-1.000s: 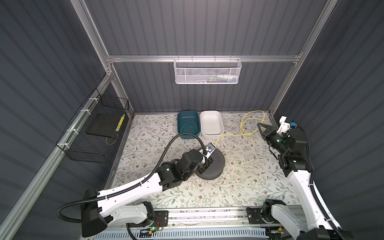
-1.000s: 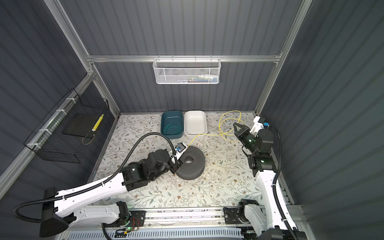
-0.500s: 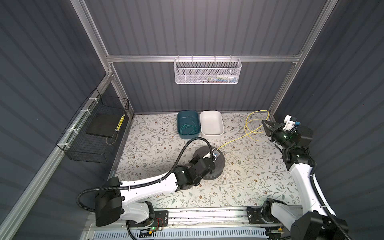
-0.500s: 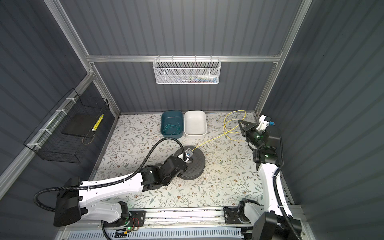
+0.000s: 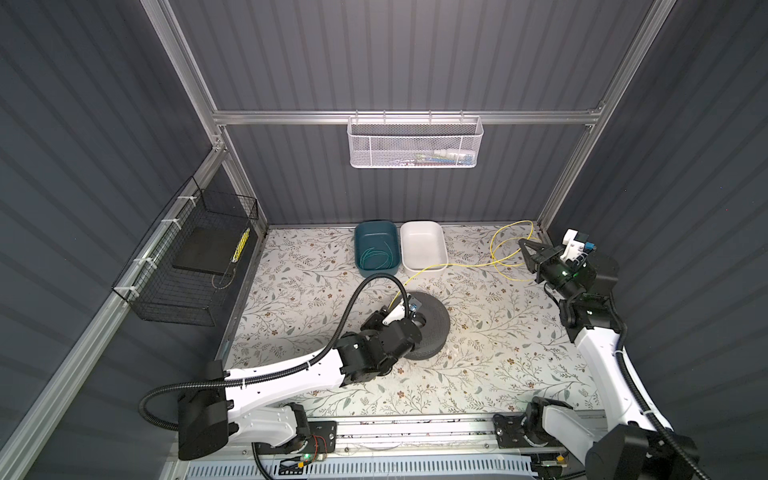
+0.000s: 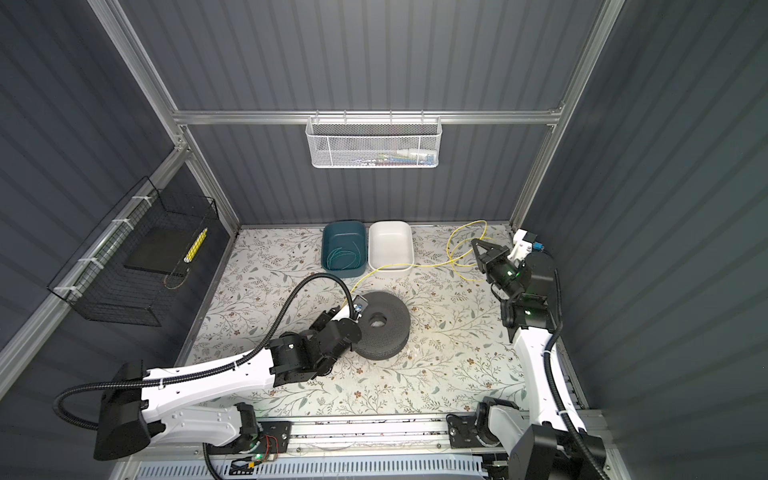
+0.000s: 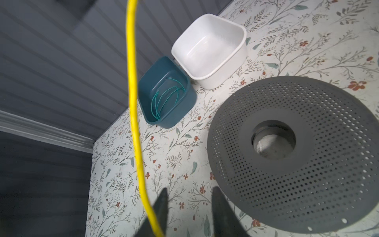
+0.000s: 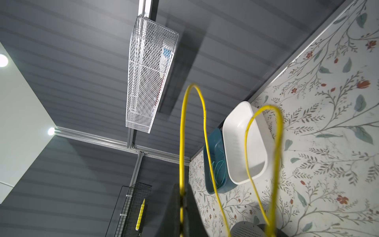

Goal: Wrap the cables

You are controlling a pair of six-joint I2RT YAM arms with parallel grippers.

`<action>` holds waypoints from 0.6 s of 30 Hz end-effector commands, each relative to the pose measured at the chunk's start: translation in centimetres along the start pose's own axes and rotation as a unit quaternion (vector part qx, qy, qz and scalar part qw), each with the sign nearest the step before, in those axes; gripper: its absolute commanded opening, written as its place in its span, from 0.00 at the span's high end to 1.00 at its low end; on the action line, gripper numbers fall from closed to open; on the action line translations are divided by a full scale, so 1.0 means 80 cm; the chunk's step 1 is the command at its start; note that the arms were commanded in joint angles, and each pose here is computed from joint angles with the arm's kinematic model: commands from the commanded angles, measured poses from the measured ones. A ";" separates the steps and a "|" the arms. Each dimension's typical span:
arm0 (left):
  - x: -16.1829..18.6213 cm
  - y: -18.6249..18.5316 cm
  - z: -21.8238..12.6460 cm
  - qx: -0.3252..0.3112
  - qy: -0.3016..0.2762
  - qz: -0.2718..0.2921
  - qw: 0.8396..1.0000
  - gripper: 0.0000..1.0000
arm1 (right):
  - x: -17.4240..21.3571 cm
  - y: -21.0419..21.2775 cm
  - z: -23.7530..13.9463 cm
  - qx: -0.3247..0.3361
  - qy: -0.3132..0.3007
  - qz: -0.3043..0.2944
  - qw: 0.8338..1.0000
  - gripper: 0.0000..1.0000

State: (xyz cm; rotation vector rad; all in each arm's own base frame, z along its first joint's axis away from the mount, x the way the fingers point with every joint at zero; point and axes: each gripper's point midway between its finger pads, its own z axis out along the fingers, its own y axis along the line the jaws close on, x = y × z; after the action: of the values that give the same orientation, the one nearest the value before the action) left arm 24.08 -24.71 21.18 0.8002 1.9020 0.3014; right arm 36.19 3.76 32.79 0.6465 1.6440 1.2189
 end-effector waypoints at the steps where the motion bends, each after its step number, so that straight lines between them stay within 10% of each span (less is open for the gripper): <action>1: -0.024 0.053 -0.028 -0.044 0.003 -0.013 0.999 0.47 | 0.008 -0.001 0.003 -0.007 -0.008 -0.021 1.000 1.00; 11: -0.060 0.136 -0.090 -0.076 -0.054 -0.031 0.995 0.25 | 0.030 0.018 0.010 -0.020 0.016 -0.037 0.999 1.00; 18: -0.157 0.053 -0.070 0.048 -0.115 0.027 0.992 0.31 | 0.085 0.040 0.019 -0.037 0.054 -0.052 0.997 1.00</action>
State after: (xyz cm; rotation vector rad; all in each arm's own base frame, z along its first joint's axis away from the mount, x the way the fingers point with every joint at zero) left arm 23.80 -23.11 34.94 0.7394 1.7486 0.2342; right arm 34.95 10.12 31.91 0.5060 1.7214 1.2541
